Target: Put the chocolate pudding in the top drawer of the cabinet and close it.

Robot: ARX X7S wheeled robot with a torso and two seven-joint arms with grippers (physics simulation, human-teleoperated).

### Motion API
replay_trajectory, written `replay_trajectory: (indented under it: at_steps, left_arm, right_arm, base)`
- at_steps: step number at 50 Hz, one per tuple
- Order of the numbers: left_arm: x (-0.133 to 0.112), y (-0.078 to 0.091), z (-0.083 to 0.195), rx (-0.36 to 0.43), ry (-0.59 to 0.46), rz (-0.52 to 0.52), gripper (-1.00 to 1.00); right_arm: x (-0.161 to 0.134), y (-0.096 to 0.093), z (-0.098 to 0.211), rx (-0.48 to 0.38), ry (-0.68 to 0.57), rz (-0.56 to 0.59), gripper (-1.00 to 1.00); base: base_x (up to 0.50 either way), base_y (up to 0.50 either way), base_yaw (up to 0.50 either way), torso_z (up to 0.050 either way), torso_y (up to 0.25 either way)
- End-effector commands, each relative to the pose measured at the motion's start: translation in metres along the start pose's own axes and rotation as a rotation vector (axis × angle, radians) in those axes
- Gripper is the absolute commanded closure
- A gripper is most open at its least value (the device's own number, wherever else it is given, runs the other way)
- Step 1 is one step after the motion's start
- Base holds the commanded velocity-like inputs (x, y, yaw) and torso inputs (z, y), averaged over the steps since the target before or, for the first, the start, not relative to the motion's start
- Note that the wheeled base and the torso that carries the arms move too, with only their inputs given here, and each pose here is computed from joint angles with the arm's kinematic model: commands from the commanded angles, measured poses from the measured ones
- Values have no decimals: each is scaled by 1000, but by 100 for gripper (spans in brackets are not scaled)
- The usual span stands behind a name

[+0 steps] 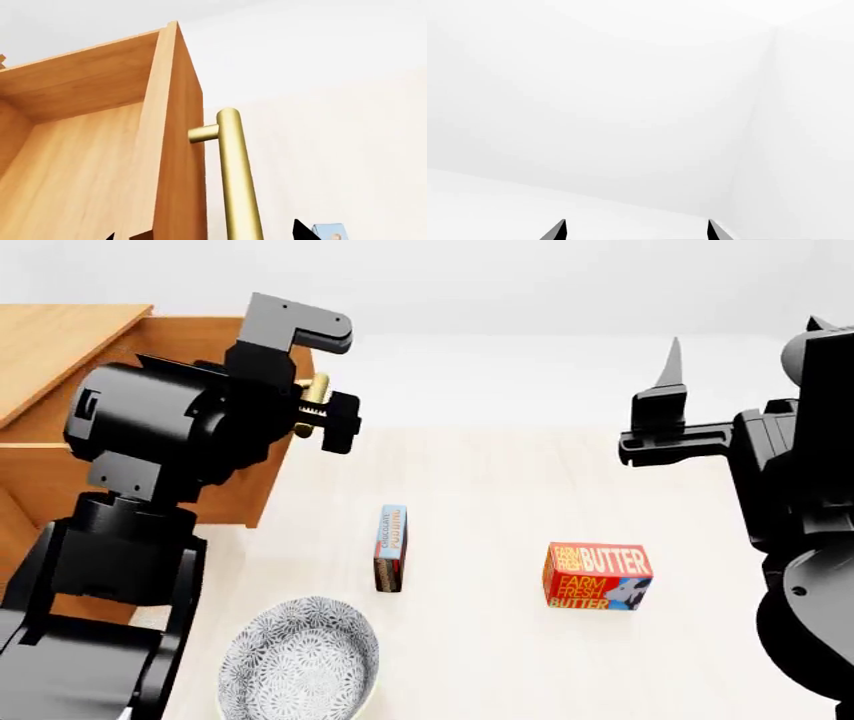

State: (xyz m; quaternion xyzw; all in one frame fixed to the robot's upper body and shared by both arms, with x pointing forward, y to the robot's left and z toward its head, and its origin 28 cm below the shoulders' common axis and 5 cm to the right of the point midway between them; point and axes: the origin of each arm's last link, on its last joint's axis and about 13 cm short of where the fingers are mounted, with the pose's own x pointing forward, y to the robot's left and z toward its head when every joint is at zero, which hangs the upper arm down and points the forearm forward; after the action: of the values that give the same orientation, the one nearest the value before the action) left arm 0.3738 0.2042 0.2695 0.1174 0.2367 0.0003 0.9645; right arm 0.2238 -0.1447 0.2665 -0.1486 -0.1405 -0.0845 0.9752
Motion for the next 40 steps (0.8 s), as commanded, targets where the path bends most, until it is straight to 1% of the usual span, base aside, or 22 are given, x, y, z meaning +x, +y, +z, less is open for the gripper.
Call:
replay_trajectory:
  at_steps: [1, 7, 11, 13, 16, 20, 22, 25, 26, 31, 35, 38, 40]
  left_arm:
    - [-15, -42, 5, -23, -7, -378, -100]
    - [-22, -47, 11, -23, -24, -401, -100]
    - [-24, -43, 20, -37, -57, -371, -100]
    - [-24, -40, 26, -50, -84, -338, -100]
    - [-24, -30, 43, -104, -161, -227, -100]
    - [-29, -16, 63, -125, -267, -99, -100]
    - [-33, -11, 72, -146, -308, -57, -100]
    - [-41, -3, 82, -149, -359, 6, -100]
    - [-43, -2, 85, -134, -372, 19, -100]
    - [-54, 7, 95, -128, -408, 51, -100]
    - [-64, 10, 100, -128, -436, 54, -100]
    - [-71, 9, 101, -124, -465, 29, -100]
    - [-77, 5, 102, -141, -507, -14, -100]
  right_arm:
    - [0, -1, -1, 4, 2, -3, -100]
    - [-1, -2, -1, 6, 0, -4, -100]
    - [-1, -3, -2, 7, 1, -6, -100]
    - [-1, -3, -2, 9, 1, -8, -100]
    - [-2, -4, -2, 10, 2, -10, -100]
    - [-2, -4, -2, 11, 1, -11, -100]
    - [-2, -4, -2, 12, 0, -11, -100]
    - [-2, -4, -2, 12, -1, -11, -100]
    - [-3, -4, -2, 11, -1, -10, -100]
    - [-4, -5, -1, 9, -4, -11, -100]
    - [-4, -4, 0, 8, -7, -10, -100]
    - [-5, -4, 1, 8, -9, -9, -100]
    - [-5, -4, 2, 8, -10, -9, -100]
  base:
    - [0, 0, 0, 0, 0]
    - [0, 0, 0, 0, 4]
    - [0, 0, 0, 0, 3]
    - [0, 0, 0, 0, 6]
    - [0, -3, -4, 0, 3]
    - [3, -2, -3, 0, 3]
    - [0, 0, 0, 0, 0]
    - [0, 0, 0, 0, 0]
    - [0, 0, 0, 0, 0]
    - [0, 0, 0, 0, 0]
    - [0, 0, 0, 0, 0]
    - [0, 0, 0, 0, 0]
    - [0, 0, 0, 0, 0]
